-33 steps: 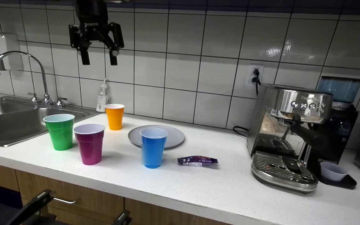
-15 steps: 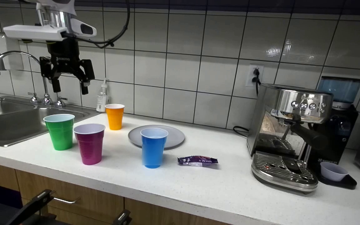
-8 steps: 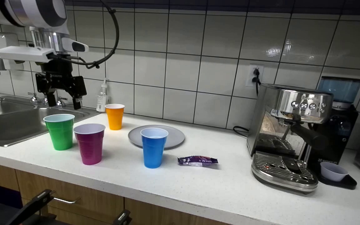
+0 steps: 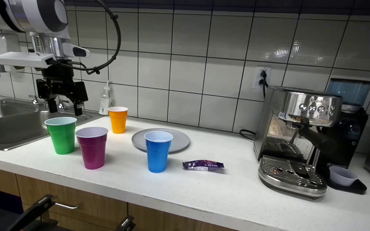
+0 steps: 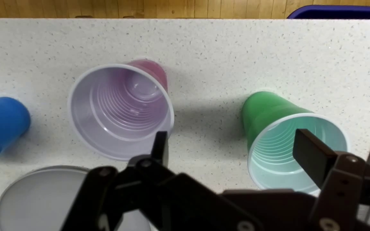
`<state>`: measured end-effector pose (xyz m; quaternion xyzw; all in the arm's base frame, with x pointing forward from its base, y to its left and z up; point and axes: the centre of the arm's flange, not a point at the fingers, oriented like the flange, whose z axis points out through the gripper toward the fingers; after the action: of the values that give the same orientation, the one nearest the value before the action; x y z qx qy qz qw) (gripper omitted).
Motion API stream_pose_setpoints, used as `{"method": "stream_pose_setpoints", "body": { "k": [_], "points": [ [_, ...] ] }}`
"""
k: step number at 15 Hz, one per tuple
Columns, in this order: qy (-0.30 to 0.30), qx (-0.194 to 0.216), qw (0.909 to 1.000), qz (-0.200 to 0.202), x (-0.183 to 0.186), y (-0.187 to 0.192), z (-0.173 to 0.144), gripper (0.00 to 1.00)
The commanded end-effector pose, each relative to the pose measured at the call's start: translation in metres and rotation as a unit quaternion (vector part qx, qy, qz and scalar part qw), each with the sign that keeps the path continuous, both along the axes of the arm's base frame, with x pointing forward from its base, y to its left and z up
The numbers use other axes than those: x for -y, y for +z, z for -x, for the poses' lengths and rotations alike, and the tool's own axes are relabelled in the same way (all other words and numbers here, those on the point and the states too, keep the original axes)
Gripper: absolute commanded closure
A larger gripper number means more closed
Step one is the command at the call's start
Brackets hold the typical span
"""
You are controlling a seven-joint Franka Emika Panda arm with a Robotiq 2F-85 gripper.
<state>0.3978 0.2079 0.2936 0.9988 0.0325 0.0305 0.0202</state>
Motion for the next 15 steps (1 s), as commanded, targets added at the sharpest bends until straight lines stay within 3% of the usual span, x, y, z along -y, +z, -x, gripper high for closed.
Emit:
{"method": "stream_pose_setpoints", "body": {
  "k": [1,11,15],
  "points": [
    [0.0,0.0,1.0,0.0,0.0,0.0,0.0,0.0],
    [0.0,0.0,1.0,0.0,0.0,0.0,0.0,0.0],
    [0.002,0.017,0.9998,-0.004,-0.019,0.002,-0.006,0.0]
  ]
}}
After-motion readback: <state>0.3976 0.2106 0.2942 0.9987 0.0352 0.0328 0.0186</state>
